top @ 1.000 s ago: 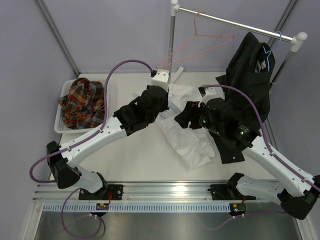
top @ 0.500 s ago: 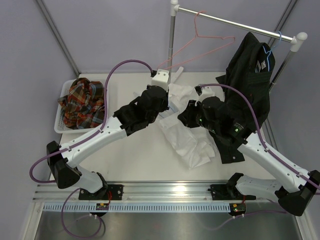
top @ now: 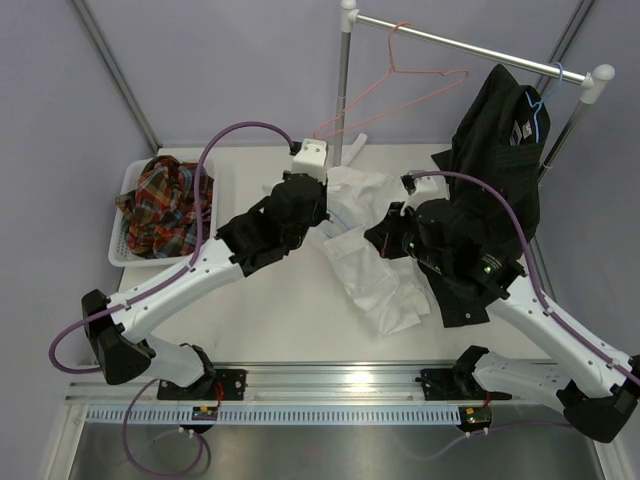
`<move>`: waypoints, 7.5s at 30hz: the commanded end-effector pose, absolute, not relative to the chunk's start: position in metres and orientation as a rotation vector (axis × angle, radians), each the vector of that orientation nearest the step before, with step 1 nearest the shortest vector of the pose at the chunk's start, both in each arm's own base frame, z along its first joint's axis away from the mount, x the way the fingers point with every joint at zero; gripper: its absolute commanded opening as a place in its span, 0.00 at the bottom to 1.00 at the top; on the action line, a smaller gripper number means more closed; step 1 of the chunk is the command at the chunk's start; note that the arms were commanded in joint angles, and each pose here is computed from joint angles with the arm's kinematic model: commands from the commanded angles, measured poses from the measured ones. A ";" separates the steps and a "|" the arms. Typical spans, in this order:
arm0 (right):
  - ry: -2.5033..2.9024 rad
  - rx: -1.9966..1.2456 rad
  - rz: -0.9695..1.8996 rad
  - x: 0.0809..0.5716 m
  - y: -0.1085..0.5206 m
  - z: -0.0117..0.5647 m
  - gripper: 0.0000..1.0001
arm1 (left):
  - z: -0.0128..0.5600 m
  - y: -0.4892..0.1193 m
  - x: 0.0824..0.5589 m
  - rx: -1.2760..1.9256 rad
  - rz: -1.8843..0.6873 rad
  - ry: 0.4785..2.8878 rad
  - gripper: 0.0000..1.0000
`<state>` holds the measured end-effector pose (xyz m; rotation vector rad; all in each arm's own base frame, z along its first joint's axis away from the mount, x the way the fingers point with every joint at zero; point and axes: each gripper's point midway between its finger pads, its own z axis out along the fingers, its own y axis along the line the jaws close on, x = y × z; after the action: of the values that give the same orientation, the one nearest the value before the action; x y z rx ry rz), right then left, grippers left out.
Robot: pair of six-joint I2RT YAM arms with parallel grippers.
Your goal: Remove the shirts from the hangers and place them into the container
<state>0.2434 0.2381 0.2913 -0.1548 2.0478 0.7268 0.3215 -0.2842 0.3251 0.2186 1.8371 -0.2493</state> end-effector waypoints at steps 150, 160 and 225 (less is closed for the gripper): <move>2.095 -0.096 0.742 0.207 0.227 0.219 0.55 | 0.369 -0.226 0.298 -0.120 -0.652 1.740 0.00; 2.013 -0.262 0.550 0.177 0.159 0.280 0.78 | 0.369 -0.217 0.307 -0.045 -0.516 1.725 0.00; 2.055 -0.478 0.642 0.147 0.169 0.301 0.00 | 0.342 -0.163 0.296 -0.012 -0.391 1.842 0.99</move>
<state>0.1559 0.1909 0.2741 -0.5285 2.1020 0.6588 0.2932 -0.1774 0.3626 -0.0269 1.7777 -0.4495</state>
